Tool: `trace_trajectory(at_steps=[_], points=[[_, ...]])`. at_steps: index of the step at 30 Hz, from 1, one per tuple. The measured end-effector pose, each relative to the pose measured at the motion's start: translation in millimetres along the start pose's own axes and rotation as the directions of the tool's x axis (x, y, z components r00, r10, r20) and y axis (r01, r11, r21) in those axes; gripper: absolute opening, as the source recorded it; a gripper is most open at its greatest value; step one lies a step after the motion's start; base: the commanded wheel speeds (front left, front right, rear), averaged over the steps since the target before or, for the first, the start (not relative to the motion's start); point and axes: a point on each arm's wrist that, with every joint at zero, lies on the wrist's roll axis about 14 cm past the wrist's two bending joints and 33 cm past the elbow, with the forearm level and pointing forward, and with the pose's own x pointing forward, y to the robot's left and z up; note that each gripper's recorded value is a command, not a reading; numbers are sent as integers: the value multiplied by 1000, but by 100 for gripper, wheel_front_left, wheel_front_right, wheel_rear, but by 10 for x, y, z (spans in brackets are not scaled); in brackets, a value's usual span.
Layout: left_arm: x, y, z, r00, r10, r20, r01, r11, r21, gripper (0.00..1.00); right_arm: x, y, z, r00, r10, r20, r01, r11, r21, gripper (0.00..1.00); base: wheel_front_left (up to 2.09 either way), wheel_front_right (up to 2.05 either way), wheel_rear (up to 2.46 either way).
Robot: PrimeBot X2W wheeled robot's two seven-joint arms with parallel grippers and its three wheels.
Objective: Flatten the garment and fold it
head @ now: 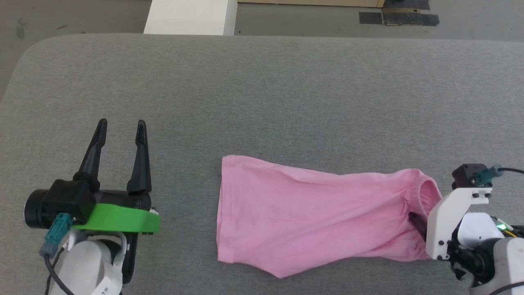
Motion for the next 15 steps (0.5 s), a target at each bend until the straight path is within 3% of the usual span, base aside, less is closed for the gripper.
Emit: trace_trajectory(at_steps=[1, 2, 9, 15], points=[[-1, 5, 2, 1000, 0, 2, 0, 1000, 1, 100, 11, -5, 21, 1000, -1, 1, 1, 1000, -3, 4, 0, 0, 0], [0, 10, 7, 1000, 2, 5, -2, 1000, 0, 100, 18, -10, 31, 1000, -2, 0, 2, 1000, -6, 0, 0, 0, 0], [6, 38, -12, 1000, 5, 7, -5, 1000, -10, 100, -16, -190, 138, 1000, -24, 13, 24, 1000, 15, 0, 0, 0, 0], [13, 5, -30, 1000, -12, 6, 12, 1000, -2, 100, -232, -1054, 260, 972, -235, 2, 235, 971, 41, 0, 0, 0, 0]])
